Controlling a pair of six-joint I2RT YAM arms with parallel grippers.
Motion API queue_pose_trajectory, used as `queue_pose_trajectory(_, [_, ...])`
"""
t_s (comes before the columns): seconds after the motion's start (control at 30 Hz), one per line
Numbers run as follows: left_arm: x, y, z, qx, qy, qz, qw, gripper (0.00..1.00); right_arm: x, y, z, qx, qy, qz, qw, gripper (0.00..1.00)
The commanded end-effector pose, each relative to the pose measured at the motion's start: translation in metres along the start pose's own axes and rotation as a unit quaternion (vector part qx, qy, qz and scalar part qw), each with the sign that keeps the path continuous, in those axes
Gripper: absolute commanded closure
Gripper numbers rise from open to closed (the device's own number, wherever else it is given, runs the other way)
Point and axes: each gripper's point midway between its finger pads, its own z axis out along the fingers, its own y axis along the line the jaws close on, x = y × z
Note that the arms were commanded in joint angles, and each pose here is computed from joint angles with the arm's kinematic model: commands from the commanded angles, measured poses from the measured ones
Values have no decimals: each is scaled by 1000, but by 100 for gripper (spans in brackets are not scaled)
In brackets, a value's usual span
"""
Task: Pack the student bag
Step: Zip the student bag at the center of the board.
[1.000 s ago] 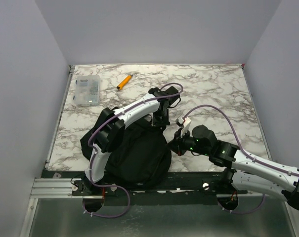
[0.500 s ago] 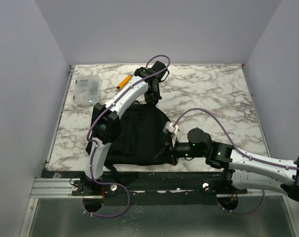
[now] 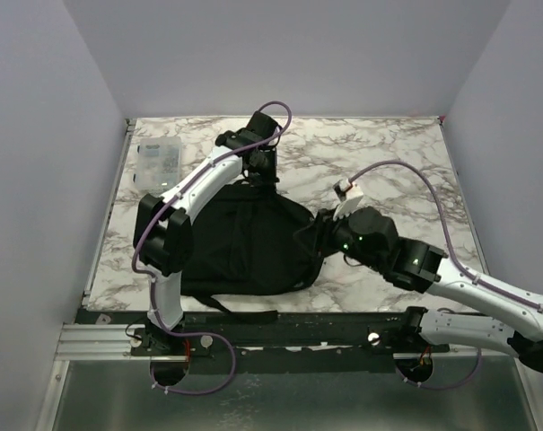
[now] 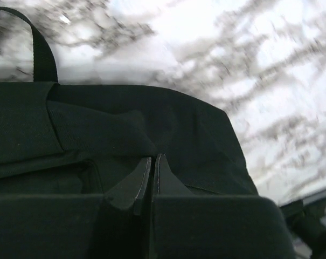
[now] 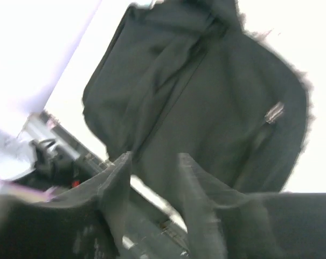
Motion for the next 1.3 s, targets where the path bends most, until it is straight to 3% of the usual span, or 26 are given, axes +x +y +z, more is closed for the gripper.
queue_pose_trajectory(0.0, [7, -43, -51, 135, -33, 73, 988, 100, -31, -64, -4, 158, -21, -19, 987, 31])
queue_pose_trajectory(0.17, [9, -48, -62, 157, -36, 98, 982, 100, -38, -91, 8, 102, 63, -75, 990, 17])
queue_pose_trajectory(0.37, [9, -50, -69, 167, -44, 120, 978, 100, -5, -68, 14, -1, 195, -86, 977, 26])
queue_pose_trajectory(0.47, [7, -50, -73, 172, -48, 132, 975, 100, 17, -69, 10, -14, 242, -79, 967, 36])
queue_pose_trajectory(0.57, [10, -48, -72, 172, -45, 133, 975, 100, 27, -85, 8, 21, 257, -81, 963, 45])
queue_pose_trajectory(0.8, [21, -53, -64, 195, -18, 120, 973, 100, 24, -81, 17, 14, 227, -63, 972, 46])
queue_pose_trajectory(0.9, [24, -54, -64, 200, -15, 117, 973, 100, 25, -91, 23, 46, 223, -47, 973, 48])
queue_pose_trajectory(0.97, [24, -53, -64, 198, -17, 120, 973, 100, 32, -108, 22, 93, 239, -44, 966, 66])
queue_pose_trajectory(1.0, [24, -51, -64, 195, -18, 121, 973, 100, 38, -120, 18, 126, 251, -42, 959, 69])
queue_pose_trajectory(1.2, [24, -47, -63, 185, -23, 127, 974, 100, 56, -123, 2, 131, 284, -36, 949, 73])
queue_pose_trajectory(1.27, [23, -45, -64, 182, -26, 129, 974, 100, 57, -124, -2, 140, 288, -26, 947, 63])
